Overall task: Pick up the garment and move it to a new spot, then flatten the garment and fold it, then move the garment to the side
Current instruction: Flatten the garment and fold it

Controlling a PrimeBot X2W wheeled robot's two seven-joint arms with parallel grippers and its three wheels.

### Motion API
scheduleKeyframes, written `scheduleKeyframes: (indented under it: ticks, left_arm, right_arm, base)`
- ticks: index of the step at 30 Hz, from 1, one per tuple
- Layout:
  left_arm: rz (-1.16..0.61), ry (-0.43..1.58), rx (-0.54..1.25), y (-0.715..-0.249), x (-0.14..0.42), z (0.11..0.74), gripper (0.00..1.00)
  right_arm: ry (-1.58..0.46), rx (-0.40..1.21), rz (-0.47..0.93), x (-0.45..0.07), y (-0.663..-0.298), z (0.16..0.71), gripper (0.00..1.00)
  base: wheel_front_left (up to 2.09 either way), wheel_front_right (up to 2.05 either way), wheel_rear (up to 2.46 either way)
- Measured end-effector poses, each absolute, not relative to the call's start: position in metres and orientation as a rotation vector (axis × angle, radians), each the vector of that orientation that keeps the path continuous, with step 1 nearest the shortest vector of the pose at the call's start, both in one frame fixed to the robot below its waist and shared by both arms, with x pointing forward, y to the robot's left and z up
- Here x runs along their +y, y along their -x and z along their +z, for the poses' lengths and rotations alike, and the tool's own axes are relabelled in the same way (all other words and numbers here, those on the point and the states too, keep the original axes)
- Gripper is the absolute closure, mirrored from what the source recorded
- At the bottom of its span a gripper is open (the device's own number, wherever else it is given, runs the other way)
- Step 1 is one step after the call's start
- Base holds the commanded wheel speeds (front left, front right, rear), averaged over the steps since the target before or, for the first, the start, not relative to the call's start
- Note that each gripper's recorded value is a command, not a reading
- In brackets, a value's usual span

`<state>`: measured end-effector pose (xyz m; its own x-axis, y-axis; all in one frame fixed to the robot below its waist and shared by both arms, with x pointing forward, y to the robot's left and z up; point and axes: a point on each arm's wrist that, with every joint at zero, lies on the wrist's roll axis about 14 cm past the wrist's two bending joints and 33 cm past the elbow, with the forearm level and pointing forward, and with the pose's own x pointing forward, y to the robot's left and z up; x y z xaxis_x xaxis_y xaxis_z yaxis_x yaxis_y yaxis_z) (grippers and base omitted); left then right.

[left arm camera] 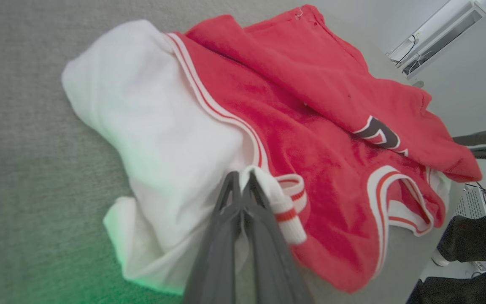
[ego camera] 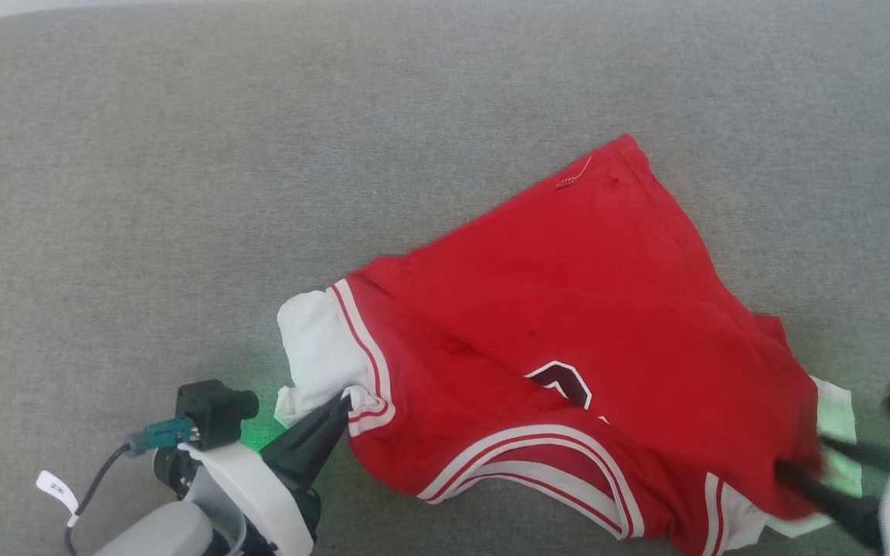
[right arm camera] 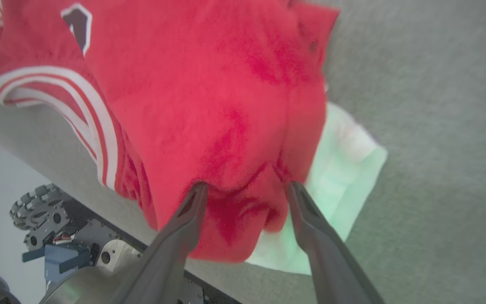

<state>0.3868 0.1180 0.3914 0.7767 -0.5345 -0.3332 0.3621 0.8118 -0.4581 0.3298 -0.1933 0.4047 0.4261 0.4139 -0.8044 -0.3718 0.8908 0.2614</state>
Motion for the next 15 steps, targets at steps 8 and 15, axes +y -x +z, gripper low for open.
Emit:
scheduleKeyframes:
  ticks: [8, 15]
  left_arm:
    - [-0.488, 0.398, 0.453, -0.382, 0.115, 0.395, 1.0]
    - [-0.485, 0.404, 0.443, -0.383, 0.11, 0.396, 1.0]
  right_arm:
    - [-0.006, 0.794, 0.451, -0.211, -0.377, 0.471, 0.0]
    - [0.126, 0.561, 0.485, -0.194, -0.461, 0.523, 0.0]
  base:
    - [0.0, 0.0, 0.0]
    - [0.0, 0.0, 0.0]
